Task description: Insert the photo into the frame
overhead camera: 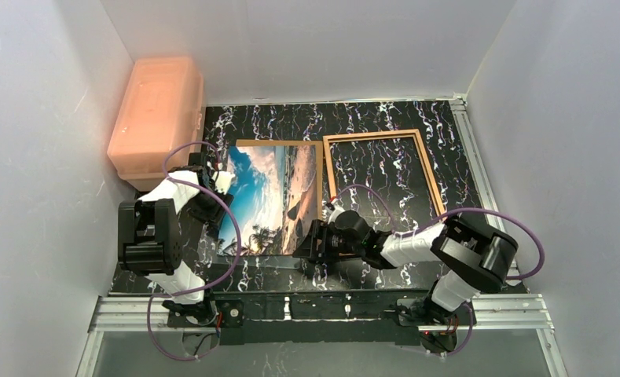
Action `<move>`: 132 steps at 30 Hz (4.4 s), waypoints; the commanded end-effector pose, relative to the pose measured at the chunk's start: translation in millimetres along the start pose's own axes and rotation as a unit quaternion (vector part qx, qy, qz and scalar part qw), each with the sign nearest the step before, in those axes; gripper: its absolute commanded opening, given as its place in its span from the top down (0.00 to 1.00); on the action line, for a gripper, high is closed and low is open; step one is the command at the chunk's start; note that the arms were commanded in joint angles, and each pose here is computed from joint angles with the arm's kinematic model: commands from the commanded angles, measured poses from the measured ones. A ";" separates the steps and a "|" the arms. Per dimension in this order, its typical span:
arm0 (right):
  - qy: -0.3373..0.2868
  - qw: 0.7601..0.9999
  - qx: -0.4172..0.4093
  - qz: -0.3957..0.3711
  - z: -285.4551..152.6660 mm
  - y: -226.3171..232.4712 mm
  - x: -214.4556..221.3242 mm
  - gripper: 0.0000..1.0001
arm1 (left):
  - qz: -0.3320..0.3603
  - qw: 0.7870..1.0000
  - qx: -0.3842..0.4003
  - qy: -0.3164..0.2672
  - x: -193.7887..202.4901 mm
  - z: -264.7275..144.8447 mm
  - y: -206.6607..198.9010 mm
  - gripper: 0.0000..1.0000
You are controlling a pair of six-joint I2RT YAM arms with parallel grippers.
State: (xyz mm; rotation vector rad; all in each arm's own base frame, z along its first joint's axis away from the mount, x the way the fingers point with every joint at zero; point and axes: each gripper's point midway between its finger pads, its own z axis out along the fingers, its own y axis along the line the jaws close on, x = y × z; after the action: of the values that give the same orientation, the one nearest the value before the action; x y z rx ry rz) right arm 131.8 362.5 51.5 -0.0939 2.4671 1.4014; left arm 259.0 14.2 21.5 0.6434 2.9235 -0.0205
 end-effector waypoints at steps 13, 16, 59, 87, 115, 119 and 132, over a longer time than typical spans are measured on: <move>-0.002 0.996 0.087 -0.034 -2.4 -24.6 5.0 0.22 | 0.085 0.990 -0.105 -0.046 -14.3 -98.2 43.0 0.47; -0.008 0.996 0.084 -0.034 -4.2 -22.8 3.2 0.22 | 0.113 0.980 -0.161 -0.027 2.3 -74.6 62.5 0.48; 0.024 0.987 0.159 -0.010 -19.5 -19.7 18.2 0.13 | 0.090 0.994 0.000 -0.066 27.0 28.0 -10.0 0.57; -0.063 0.997 -0.033 -0.001 2.6 60.5 -22.6 0.12 | 0.127 0.990 0.022 -0.056 33.4 26.1 -34.0 0.59; -0.195 0.956 -0.185 0.115 -41.1 59.9 -52.3 0.22 | 0.152 0.987 0.004 -0.043 35.2 20.3 -25.1 0.61; -0.208 0.953 -0.187 0.115 -44.4 58.8 -59.3 0.22 | 0.157 0.987 0.000 -0.042 34.8 19.7 -23.6 0.61; -0.224 0.948 -0.196 0.115 -36.6 53.0 -80.0 0.21 | 0.173 0.985 -0.003 -0.029 40.6 22.4 -23.6 0.62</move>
State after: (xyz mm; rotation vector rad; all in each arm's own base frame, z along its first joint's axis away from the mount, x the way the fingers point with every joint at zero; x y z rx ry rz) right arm 181.4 342.1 95.3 0.4108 2.0220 1.6077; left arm 272.1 18.8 19.5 1.0213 2.5472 0.1723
